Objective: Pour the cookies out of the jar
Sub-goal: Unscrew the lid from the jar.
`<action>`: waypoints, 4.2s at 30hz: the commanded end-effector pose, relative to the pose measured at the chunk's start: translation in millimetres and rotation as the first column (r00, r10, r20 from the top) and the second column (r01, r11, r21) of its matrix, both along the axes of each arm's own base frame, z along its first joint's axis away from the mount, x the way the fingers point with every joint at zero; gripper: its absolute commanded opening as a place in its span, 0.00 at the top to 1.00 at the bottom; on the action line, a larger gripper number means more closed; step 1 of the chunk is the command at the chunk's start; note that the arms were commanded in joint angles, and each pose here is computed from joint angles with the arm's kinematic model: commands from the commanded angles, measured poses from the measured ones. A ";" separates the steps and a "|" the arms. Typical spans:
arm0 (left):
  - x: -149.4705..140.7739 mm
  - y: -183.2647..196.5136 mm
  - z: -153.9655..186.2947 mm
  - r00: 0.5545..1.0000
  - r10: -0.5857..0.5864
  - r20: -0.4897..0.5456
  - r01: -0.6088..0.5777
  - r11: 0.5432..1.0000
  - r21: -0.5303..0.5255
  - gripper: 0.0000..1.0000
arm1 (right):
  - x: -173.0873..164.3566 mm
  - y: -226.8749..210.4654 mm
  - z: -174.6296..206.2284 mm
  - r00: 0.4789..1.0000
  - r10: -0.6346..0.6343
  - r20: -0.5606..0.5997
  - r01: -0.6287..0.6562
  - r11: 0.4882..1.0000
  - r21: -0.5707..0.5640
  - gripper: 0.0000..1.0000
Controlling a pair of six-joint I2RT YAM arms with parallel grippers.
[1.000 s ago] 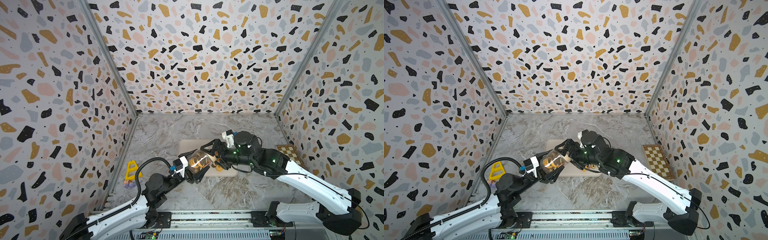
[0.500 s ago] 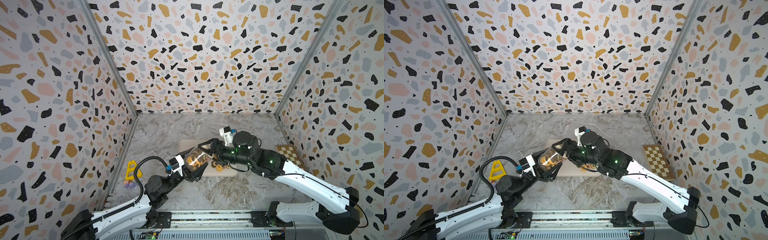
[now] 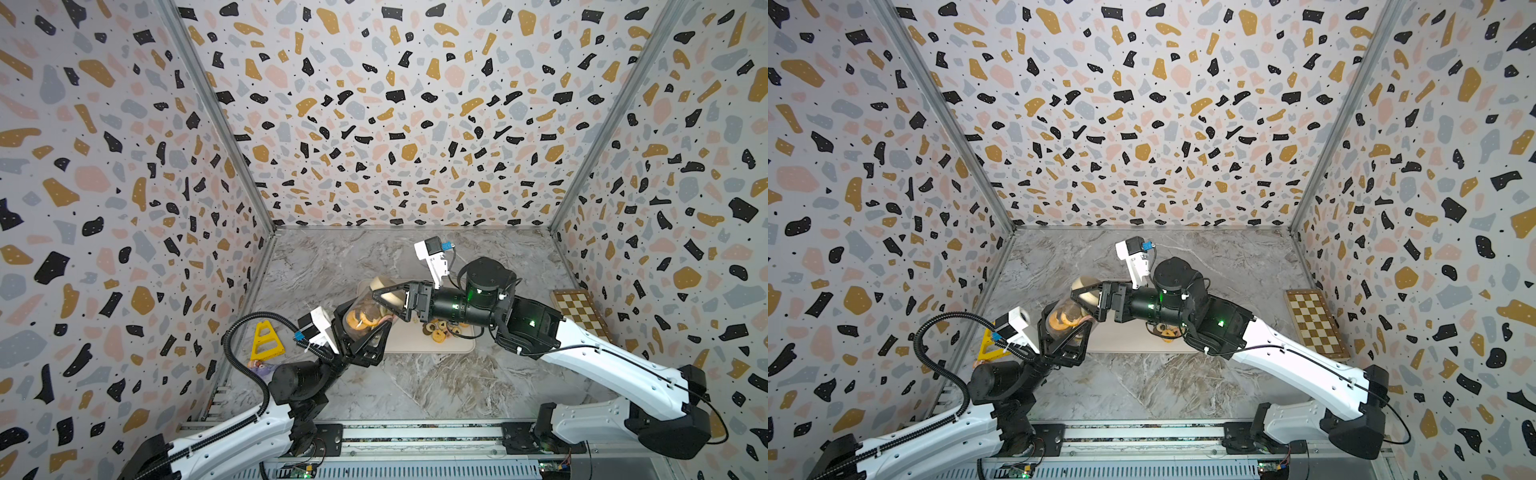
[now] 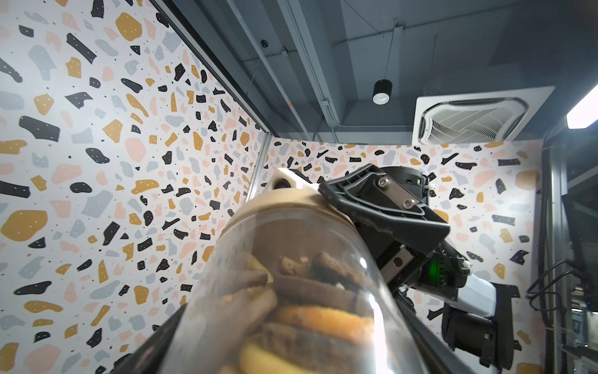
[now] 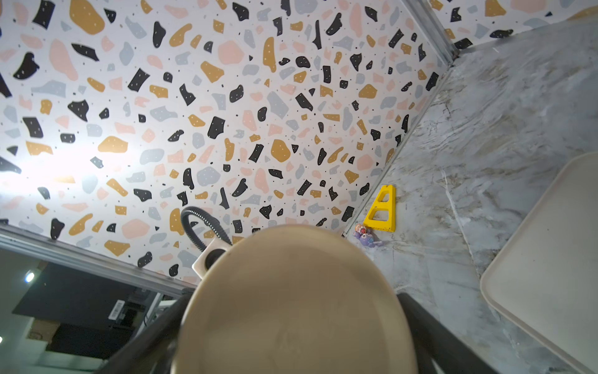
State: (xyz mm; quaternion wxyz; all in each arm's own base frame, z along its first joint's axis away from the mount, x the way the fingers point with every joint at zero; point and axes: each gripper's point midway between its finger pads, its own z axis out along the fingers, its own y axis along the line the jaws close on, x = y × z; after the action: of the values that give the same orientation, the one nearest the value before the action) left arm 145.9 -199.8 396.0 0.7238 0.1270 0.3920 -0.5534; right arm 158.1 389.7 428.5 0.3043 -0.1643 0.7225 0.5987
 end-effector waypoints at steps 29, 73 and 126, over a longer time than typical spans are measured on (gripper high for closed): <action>-6.3 -24.5 -3.6 0.953 0.119 0.278 -0.206 0.928 0.310 1.00 | 24.8 -65.2 -61.2 0.804 -0.311 -0.507 0.201 0.944 -0.260 0.01; 11.7 -20.9 4.0 0.942 0.215 0.259 -0.278 0.931 0.236 1.00 | 24.8 -61.1 -65.7 0.837 -0.289 -0.465 0.224 0.956 -0.191 0.12; -14.1 55.1 5.0 0.989 0.150 0.013 -0.149 0.986 -0.078 1.00 | 20.3 -131.0 -112.3 0.914 -0.360 0.188 0.406 0.814 -0.415 0.30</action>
State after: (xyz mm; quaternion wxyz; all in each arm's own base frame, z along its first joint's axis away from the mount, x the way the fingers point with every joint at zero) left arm 141.7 -163.3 372.3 0.7406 0.0888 0.4177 -0.5187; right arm 182.4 284.1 371.3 0.4314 -0.1275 0.7885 0.4194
